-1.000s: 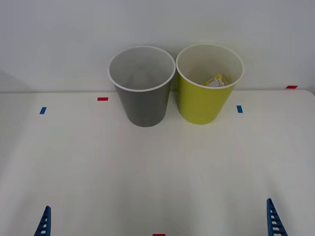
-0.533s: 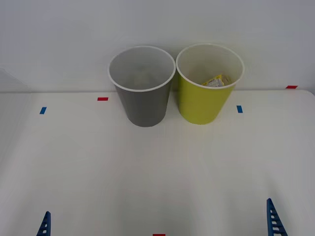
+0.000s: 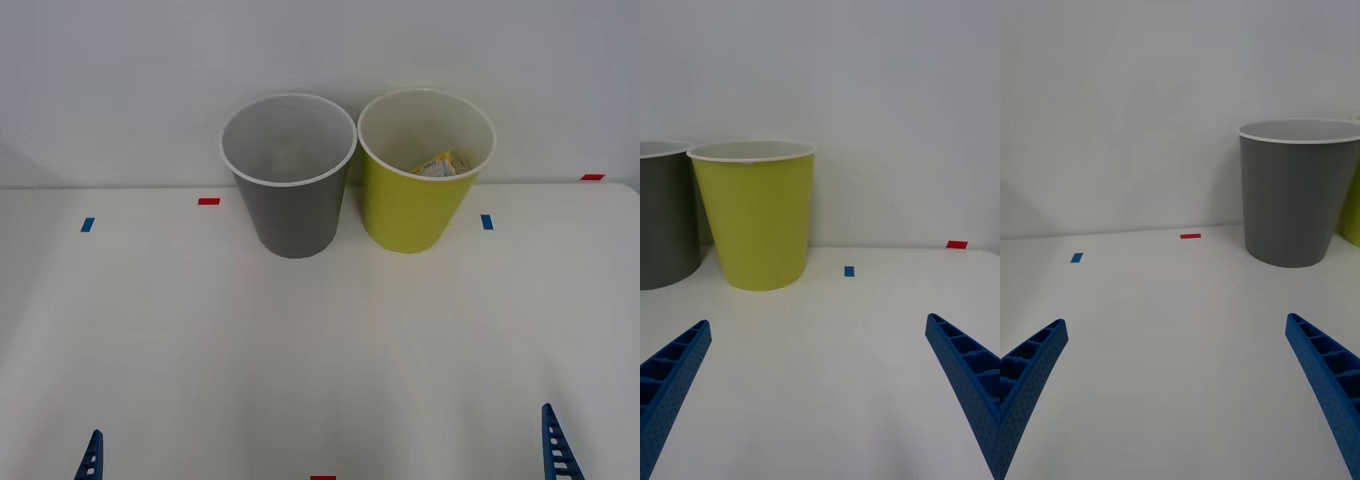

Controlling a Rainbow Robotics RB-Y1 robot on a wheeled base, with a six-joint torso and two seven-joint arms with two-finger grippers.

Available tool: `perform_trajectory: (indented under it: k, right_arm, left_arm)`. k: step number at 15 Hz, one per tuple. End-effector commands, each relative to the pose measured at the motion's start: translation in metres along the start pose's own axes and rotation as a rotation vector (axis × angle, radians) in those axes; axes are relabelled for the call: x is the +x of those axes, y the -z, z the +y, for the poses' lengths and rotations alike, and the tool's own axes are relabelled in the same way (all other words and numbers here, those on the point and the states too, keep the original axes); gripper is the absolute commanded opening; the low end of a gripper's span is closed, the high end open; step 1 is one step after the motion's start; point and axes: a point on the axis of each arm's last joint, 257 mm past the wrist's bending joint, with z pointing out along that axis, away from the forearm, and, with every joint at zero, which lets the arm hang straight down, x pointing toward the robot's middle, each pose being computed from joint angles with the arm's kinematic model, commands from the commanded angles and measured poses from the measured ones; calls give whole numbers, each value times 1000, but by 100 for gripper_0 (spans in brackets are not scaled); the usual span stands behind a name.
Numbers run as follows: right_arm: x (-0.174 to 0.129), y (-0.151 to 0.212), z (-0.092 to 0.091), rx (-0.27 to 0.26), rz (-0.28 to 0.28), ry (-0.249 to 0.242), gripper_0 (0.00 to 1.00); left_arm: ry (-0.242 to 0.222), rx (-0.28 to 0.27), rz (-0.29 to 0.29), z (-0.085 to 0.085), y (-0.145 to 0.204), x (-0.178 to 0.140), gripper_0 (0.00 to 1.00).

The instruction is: Put cans in the gray bin and PET bottles in the light green bin.

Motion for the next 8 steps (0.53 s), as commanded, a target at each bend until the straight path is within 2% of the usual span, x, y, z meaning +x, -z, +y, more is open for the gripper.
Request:
perform_trajectory:
  k: [1,8]
  right_arm:
    - [0,0,0,0,0,0,100]
    - [0,0,0,0,0,0,100]
  left_arm:
    - [0,0,0,0,0,0,100]
    - [0,0,0,0,0,0,100]
